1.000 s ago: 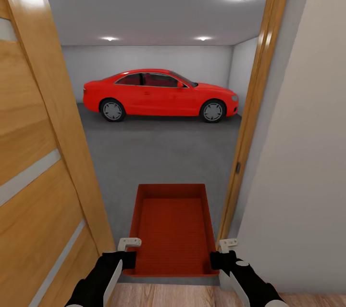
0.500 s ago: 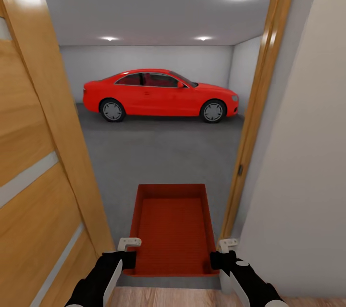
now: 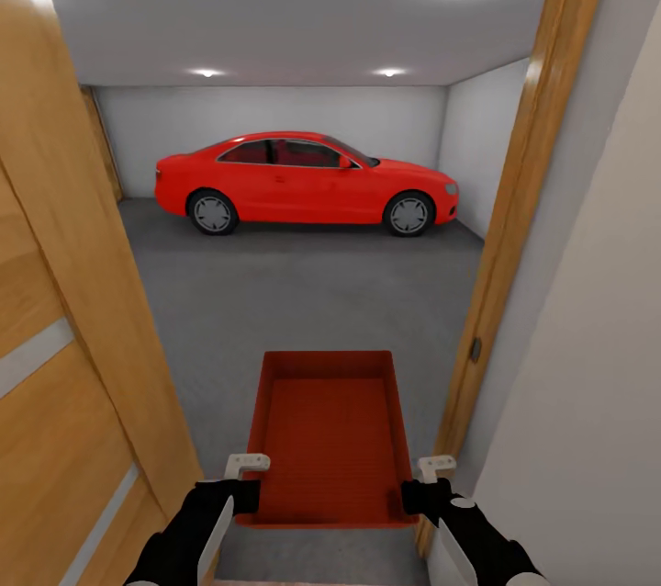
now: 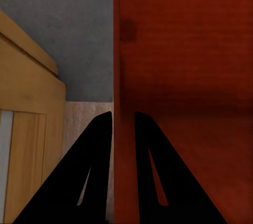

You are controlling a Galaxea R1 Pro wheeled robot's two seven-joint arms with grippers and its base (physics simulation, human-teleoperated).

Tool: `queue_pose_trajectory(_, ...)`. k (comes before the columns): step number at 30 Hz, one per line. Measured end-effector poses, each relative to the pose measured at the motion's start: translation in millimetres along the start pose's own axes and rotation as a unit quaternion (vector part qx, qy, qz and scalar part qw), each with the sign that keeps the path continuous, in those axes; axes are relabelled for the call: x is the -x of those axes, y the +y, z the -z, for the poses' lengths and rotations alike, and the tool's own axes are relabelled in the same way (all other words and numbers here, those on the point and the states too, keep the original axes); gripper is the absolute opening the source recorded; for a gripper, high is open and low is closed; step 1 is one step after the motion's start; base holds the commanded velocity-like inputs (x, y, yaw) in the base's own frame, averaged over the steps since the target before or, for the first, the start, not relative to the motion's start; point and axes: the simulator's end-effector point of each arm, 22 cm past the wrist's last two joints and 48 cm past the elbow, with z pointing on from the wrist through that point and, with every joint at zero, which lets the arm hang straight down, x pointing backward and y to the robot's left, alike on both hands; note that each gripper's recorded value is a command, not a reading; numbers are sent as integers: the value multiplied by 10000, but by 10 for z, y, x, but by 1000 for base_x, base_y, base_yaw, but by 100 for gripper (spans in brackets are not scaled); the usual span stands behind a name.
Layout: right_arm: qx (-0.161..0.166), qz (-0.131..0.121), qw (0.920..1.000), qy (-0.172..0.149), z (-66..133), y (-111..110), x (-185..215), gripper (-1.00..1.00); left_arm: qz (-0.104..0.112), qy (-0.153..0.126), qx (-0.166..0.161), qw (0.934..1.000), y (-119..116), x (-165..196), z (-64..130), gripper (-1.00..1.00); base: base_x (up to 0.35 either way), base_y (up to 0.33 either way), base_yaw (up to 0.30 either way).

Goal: Move the two storage containers from the living room to the garage. In the garage, place one container on the floor and stack the other container on top of it (either order is fine).

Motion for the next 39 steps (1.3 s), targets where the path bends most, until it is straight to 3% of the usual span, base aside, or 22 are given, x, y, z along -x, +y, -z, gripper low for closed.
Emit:
queue_pose_trajectory(23,1,-3,10000,1,0,-3,-1,-100,2,1,1,10000,-4,-1,0,-100,25,52,0)
queue_pose_trajectory(39,2,-2,10000,-2,2,-3,0,-100,1,-1,1,10000,-3,0,2,-100,257,0,0)
